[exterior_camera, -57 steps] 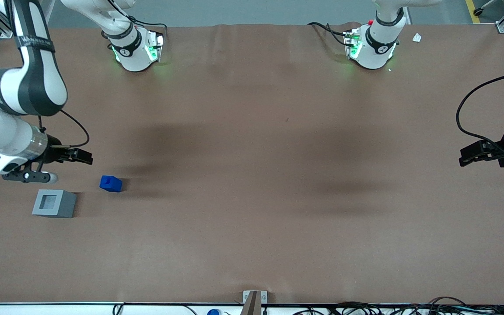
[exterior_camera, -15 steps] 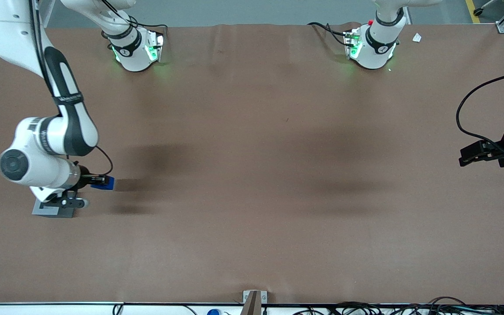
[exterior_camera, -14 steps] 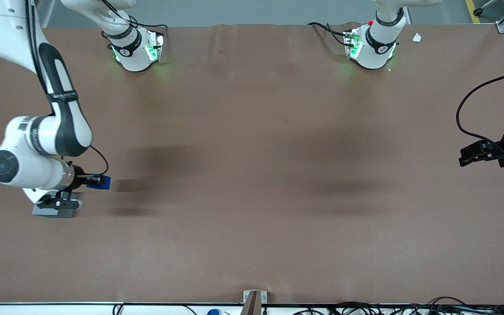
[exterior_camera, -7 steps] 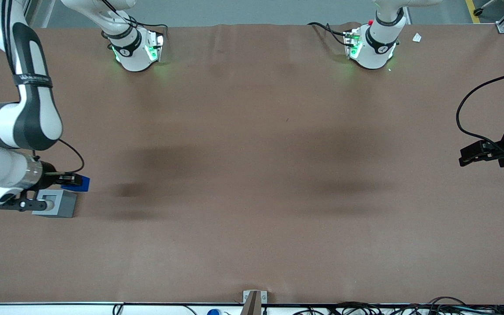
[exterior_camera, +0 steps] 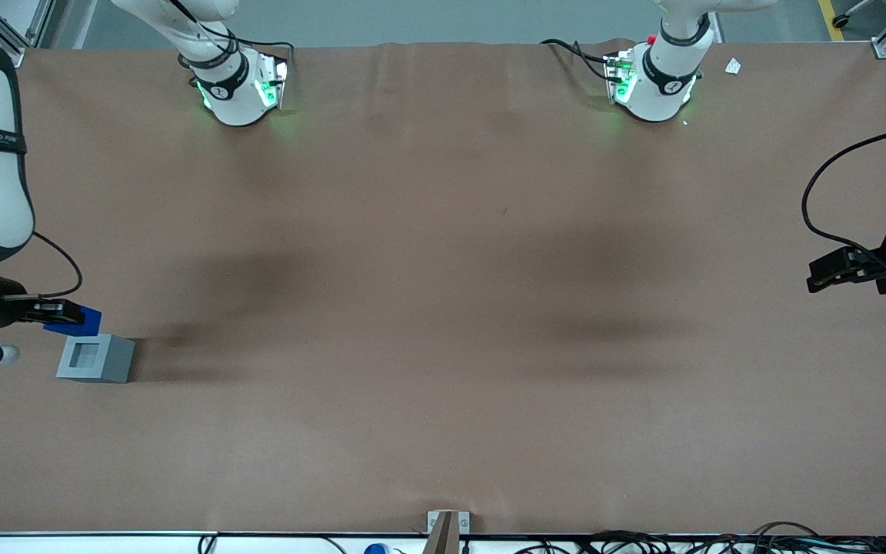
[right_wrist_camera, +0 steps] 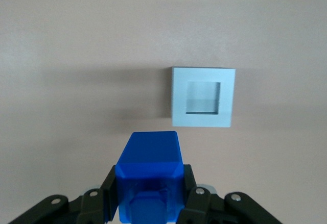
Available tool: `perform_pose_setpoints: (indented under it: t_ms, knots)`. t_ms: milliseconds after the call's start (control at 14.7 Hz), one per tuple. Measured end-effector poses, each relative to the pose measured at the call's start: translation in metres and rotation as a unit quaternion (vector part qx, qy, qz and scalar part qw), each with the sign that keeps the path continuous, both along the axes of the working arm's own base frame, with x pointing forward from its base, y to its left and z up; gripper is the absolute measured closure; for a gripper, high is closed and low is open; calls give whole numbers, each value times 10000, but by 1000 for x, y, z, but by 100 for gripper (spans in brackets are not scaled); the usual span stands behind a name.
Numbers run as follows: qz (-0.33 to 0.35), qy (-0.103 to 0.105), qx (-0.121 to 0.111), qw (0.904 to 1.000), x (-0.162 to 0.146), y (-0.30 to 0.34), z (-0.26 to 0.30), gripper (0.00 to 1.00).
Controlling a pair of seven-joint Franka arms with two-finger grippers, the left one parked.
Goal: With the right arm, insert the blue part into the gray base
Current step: 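Carry the blue block with the right gripper over the gray base, then lower the blue block into the gray base's opening and press down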
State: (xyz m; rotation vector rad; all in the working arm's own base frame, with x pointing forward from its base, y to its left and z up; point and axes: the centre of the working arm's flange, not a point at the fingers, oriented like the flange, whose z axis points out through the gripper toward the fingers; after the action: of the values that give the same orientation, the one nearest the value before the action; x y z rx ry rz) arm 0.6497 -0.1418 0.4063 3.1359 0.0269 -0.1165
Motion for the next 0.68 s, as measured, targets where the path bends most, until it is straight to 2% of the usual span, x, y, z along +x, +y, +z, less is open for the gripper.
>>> perform_pose_setpoints:
  t_ms: [543, 679]
  knots:
    - [-88, -190, -69, 9998, 15, -50, -37, 49]
    - [-87, -183, -71, 9998, 18, -51, -50, 49]
